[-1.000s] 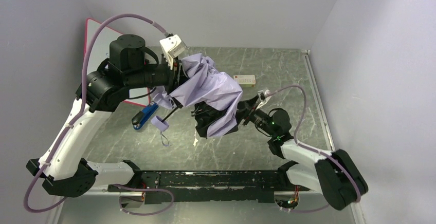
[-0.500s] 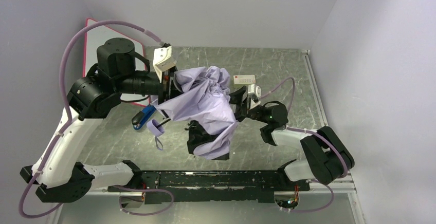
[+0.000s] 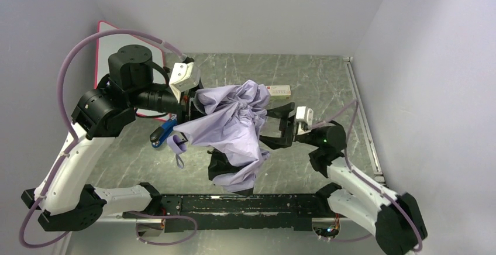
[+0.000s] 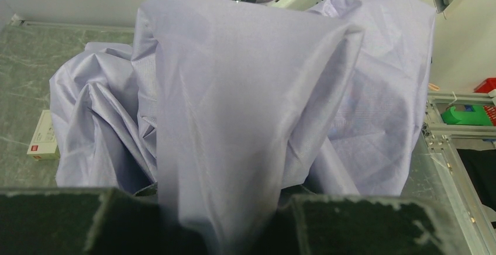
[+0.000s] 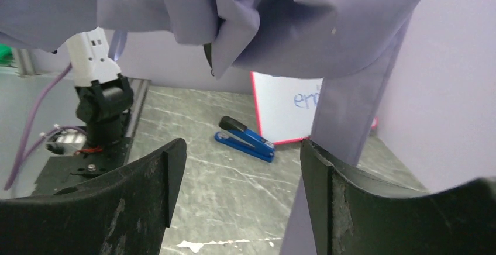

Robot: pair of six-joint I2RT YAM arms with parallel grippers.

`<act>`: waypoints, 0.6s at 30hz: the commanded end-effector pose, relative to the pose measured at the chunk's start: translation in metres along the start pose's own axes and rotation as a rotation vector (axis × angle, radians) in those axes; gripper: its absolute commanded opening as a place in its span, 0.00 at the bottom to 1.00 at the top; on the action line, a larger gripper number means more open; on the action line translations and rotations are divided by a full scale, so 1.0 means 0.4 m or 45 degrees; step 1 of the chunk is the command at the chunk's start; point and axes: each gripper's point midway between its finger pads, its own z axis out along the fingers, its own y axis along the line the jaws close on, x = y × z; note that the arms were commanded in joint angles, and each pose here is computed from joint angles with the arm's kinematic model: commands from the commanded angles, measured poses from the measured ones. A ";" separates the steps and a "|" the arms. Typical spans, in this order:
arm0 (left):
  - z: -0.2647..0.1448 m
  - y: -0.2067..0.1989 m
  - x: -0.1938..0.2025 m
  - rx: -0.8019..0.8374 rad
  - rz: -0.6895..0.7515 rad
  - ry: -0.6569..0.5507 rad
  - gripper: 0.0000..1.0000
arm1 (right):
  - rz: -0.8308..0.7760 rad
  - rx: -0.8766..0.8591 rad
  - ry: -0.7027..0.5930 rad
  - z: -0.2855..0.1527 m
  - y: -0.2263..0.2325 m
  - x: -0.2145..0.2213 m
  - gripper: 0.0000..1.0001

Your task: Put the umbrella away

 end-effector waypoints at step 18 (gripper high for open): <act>-0.023 -0.087 -0.047 0.176 0.119 -0.079 0.05 | -0.056 0.107 0.247 -0.006 -0.066 0.035 0.76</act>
